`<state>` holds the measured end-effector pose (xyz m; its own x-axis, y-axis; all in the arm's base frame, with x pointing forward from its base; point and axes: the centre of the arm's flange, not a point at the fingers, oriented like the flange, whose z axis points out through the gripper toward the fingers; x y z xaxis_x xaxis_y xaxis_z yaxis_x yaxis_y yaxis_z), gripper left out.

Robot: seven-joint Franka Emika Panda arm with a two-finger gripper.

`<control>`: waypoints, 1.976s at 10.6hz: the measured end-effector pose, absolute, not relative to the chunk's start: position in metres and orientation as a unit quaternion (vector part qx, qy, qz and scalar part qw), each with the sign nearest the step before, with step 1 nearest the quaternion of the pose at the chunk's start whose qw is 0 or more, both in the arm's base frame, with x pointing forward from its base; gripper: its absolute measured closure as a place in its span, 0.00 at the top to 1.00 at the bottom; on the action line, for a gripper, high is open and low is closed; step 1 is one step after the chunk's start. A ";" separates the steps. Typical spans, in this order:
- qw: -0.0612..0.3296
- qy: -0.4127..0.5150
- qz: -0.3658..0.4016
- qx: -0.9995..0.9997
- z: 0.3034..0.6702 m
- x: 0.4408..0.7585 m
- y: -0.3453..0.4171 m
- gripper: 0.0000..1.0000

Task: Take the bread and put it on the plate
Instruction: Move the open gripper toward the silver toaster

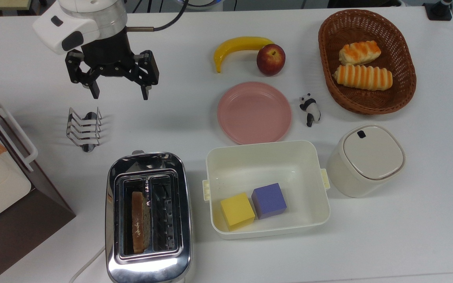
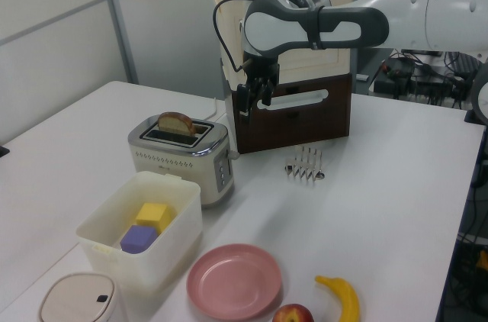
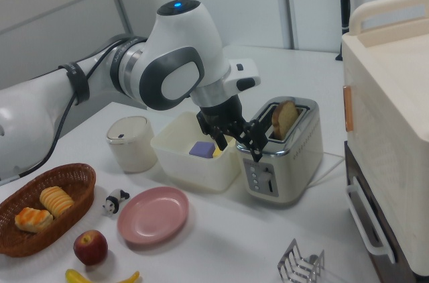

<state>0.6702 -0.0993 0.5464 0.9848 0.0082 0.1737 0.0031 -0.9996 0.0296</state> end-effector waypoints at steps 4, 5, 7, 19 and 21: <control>0.015 -0.002 0.086 0.996 0.546 0.669 -0.106 1.00; 0.015 -0.004 0.086 0.996 0.546 0.669 -0.108 1.00; 0.015 -0.004 0.086 0.996 0.546 0.669 -0.108 1.00; 0.021 0.023 0.115 0.993 0.548 0.676 -0.106 1.00; 0.010 0.017 0.147 0.989 0.548 0.684 -0.104 1.00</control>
<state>0.6838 -0.1045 0.5484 0.9563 0.0369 0.2900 0.0311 -0.9992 0.0247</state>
